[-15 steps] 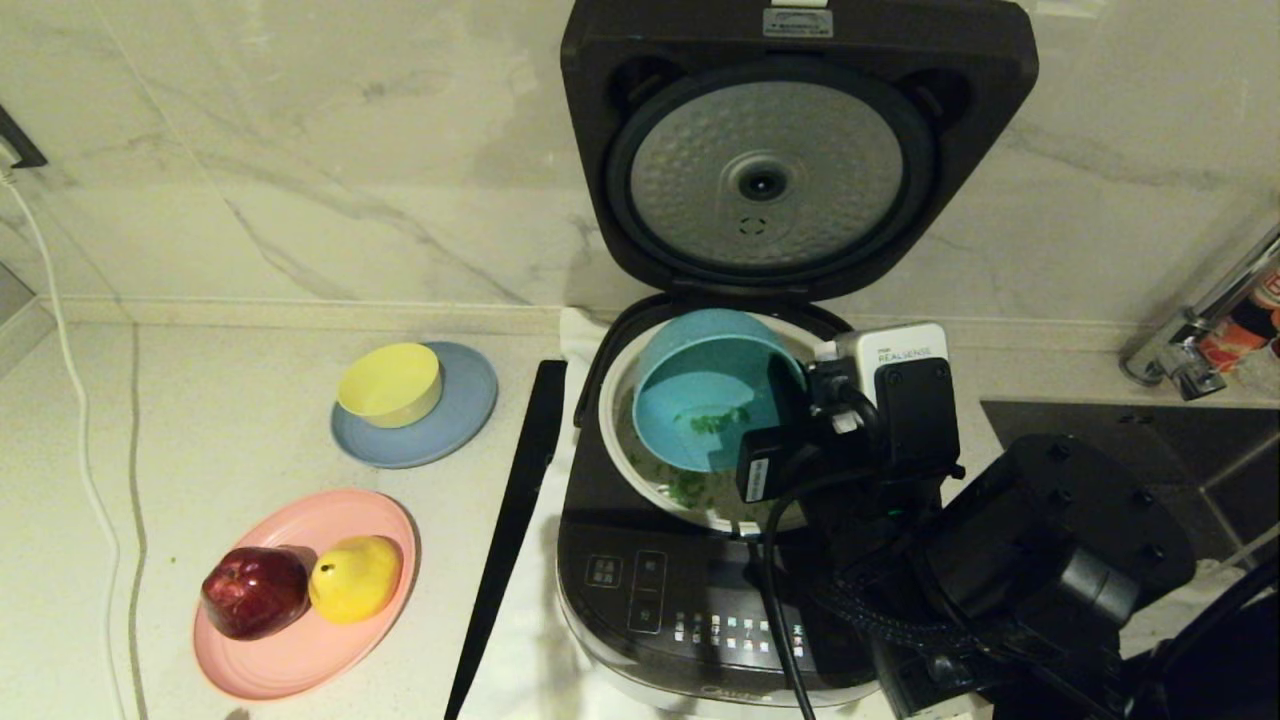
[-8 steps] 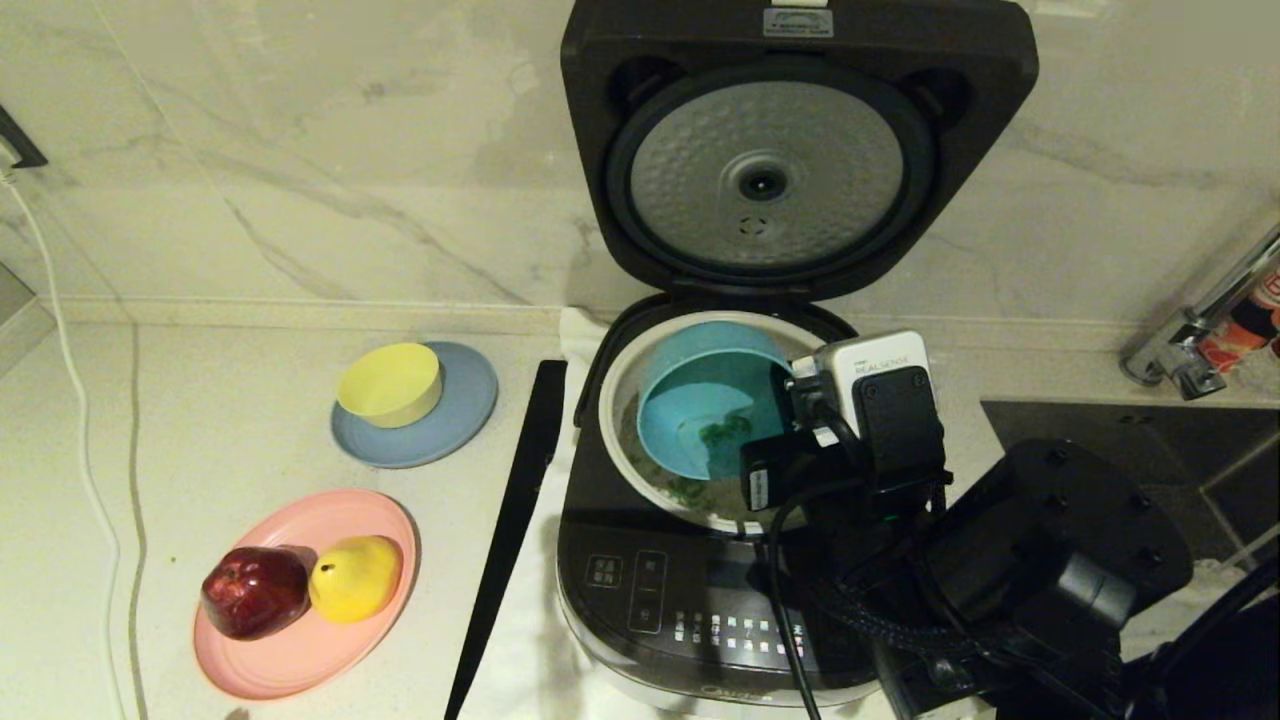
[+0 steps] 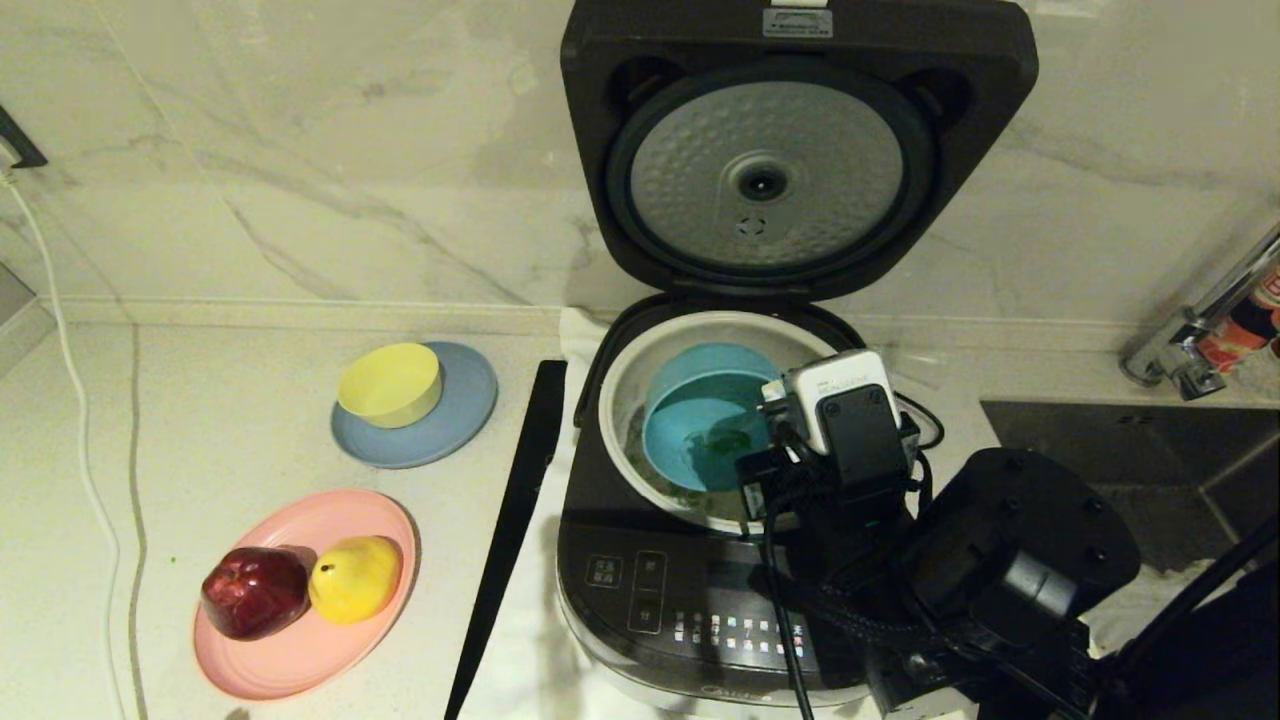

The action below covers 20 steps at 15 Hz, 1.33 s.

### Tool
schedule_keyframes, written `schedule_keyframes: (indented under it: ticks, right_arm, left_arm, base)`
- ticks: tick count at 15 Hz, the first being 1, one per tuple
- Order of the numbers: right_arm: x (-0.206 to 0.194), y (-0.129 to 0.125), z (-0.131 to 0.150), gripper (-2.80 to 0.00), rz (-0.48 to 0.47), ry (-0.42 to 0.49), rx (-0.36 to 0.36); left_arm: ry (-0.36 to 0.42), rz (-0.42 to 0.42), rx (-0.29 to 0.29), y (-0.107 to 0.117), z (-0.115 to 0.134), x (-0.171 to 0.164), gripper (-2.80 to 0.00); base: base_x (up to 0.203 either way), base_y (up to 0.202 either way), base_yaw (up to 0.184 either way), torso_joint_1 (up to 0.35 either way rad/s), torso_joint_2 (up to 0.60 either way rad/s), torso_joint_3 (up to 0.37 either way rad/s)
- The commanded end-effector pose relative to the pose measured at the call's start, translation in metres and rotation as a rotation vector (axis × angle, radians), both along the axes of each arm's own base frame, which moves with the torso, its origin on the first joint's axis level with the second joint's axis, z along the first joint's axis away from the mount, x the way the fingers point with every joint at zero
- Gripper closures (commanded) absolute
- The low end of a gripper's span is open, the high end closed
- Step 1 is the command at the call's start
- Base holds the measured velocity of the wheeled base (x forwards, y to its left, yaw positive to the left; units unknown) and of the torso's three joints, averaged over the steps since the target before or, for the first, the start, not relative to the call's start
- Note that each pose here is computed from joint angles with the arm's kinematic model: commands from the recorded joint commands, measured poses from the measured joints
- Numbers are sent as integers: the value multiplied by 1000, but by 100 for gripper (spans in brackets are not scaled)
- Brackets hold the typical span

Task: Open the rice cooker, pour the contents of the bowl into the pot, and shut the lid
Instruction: Pour the water from the bowl into the rice cooker

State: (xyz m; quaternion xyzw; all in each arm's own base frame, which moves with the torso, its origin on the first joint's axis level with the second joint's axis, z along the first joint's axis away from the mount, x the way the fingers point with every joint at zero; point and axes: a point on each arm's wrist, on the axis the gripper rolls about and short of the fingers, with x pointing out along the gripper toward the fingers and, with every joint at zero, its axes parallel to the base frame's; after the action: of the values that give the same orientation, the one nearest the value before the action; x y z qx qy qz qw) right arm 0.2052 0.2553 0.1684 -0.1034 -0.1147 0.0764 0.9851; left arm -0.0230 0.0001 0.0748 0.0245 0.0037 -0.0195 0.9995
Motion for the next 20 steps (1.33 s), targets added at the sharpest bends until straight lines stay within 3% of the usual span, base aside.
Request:
schedule_keyframes:
  ticks: [1,7,15,20]
  right_arm:
    - [-1,-2,2,0,-9,-7,-7]
    - [2,-2,-9,0,-33,0,-132]
    - [-1,-5,3,0,-39,-25,-111]
    - [0,-6,1,0,-47,-25,-139]
  left_arm:
    - [-1,0,0,0,0,0,0]
    - [-1,0,0,0,0,0,0]
    - [-1,-1,0,0,0,0,0]
    - [-1,-1,0,0,0,0,0]
  base:
    - [0,0,0,0,0,0]
    - [0,0,0,0,0,0]
    - [0,0,0,0,0,0]
    - [0,0,0,0,0,0]
